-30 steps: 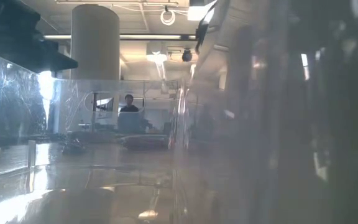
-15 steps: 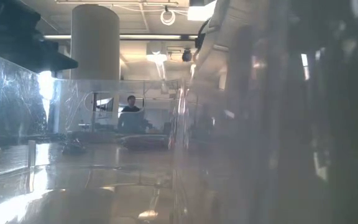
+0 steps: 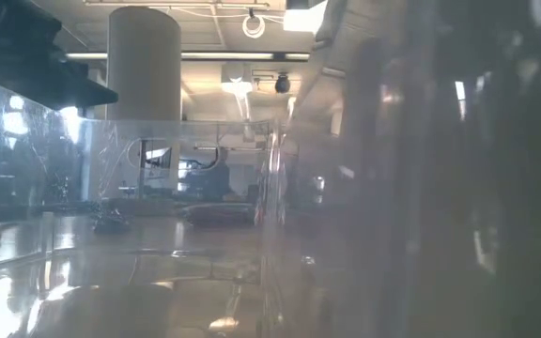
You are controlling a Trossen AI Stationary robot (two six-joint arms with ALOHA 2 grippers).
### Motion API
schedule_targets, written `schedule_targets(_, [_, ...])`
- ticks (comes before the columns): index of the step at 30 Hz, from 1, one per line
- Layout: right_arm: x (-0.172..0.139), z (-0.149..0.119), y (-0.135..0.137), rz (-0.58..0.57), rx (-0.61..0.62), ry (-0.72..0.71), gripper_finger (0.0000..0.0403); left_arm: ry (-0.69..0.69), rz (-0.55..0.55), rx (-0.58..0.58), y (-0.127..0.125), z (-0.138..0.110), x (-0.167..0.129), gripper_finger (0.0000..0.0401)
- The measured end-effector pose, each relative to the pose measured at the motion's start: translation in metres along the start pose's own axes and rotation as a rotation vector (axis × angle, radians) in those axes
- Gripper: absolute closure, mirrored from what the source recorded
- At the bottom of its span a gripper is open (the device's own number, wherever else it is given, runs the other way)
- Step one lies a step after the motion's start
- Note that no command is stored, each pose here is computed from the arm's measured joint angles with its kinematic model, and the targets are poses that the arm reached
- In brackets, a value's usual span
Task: Pick & Place USB Port
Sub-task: Put the green USB cable into the white bin
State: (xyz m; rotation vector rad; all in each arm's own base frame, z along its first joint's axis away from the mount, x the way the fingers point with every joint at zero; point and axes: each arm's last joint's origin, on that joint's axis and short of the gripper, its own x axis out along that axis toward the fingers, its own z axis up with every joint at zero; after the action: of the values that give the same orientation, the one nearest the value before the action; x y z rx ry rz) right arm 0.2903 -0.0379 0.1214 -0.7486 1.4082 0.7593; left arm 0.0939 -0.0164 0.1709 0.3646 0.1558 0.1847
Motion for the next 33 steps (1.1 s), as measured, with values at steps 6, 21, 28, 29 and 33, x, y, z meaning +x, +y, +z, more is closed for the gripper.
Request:
schedule_targets(6, [0.000, 0.004, 0.001, -0.046, 0.092, 0.054, 0.0383, 0.002, 0.008, 0.000, 0.000, 0.000, 0.000, 0.0401])
schedule_targets(21, [-0.055, 0.010, 0.014, -0.261, 0.523, -0.041, 0.0383, -0.141, 0.106, -0.109, 0.007, 0.015, -0.001, 0.0401])
schedule_targets(28, [-0.144, 0.026, 0.040, -0.367, 0.672, -0.417, 0.0383, -0.319, 0.129, -0.239, 0.015, 0.032, -0.006, 0.0401])
schedule_targets(29, [-0.157, 0.028, 0.045, -0.367, 0.683, -0.491, 0.0383, -0.353, 0.130, -0.256, 0.016, 0.035, -0.007, 0.0401])
schedule_targets(33, [-0.201, 0.037, 0.063, -0.399, 0.698, -0.770, 0.0383, -0.460, 0.109, -0.279, 0.020, 0.043, -0.011, 0.0401])
